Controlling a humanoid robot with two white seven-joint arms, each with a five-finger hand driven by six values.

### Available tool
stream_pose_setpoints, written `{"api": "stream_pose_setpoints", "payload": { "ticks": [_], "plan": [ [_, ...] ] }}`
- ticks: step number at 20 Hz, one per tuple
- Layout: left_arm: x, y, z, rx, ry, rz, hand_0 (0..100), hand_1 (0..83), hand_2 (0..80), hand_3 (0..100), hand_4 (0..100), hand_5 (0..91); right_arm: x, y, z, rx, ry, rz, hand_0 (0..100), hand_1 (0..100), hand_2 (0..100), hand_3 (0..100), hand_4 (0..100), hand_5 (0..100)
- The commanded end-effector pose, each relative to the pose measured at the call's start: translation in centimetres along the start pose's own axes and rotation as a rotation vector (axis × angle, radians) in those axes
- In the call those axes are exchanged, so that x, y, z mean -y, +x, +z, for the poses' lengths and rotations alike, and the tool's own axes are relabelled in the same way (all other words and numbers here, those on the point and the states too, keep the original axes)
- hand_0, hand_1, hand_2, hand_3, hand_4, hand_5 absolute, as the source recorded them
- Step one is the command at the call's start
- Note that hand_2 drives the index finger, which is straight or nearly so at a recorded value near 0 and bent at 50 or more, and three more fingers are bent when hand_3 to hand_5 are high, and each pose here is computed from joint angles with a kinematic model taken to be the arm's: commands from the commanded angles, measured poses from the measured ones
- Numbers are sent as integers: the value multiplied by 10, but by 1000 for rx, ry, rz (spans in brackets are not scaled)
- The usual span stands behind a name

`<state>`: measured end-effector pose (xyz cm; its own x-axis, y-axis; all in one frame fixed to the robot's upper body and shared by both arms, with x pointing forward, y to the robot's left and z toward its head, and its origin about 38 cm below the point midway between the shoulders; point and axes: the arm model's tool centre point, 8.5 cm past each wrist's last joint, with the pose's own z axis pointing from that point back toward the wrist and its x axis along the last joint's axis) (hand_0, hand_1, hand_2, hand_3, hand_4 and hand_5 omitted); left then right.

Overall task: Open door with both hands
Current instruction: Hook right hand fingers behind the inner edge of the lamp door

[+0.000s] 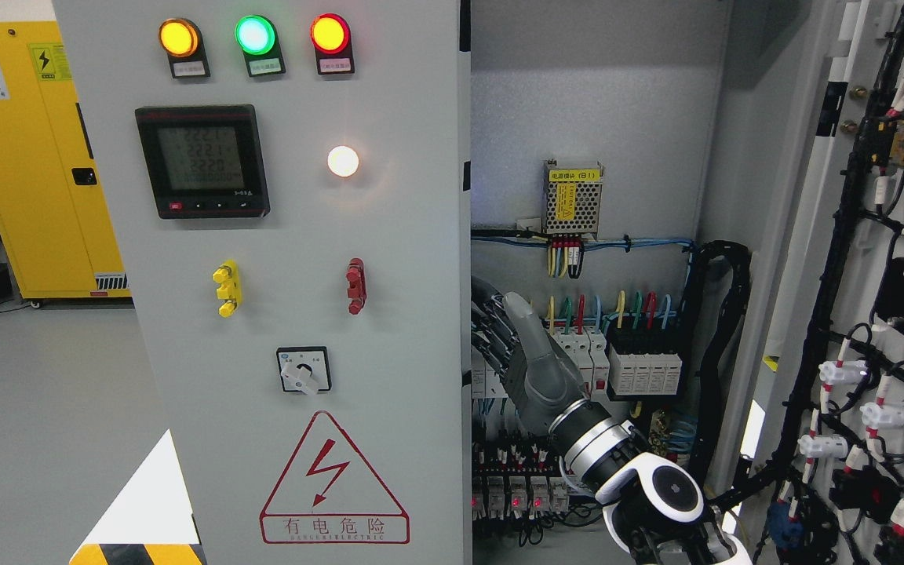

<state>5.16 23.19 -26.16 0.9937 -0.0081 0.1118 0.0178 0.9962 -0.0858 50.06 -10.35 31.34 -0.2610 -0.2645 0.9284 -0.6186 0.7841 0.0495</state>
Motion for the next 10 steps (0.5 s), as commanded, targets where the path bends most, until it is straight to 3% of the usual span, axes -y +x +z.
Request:
{"api": "stream_pose_setpoints", "payload": {
  "ticks": [1, 3, 10],
  "plan": [
    [-1, -5, 1, -14, 3, 2, 0, 0, 0, 73, 0, 0, 6, -8, -1, -25, -1, -16, 218, 89, 0, 0, 0, 0],
    [-1, -5, 1, -14, 3, 2, 0, 0, 0, 73, 0, 0, 3, -7, -1, -23, 48, -16, 218, 90, 0, 0, 0, 0],
    [0, -5, 0, -14, 2, 2, 0, 0, 0, 73, 0, 0, 13, 2, -2, -3, 39, -13, 218, 90, 0, 0, 0, 0]
  ]
}}
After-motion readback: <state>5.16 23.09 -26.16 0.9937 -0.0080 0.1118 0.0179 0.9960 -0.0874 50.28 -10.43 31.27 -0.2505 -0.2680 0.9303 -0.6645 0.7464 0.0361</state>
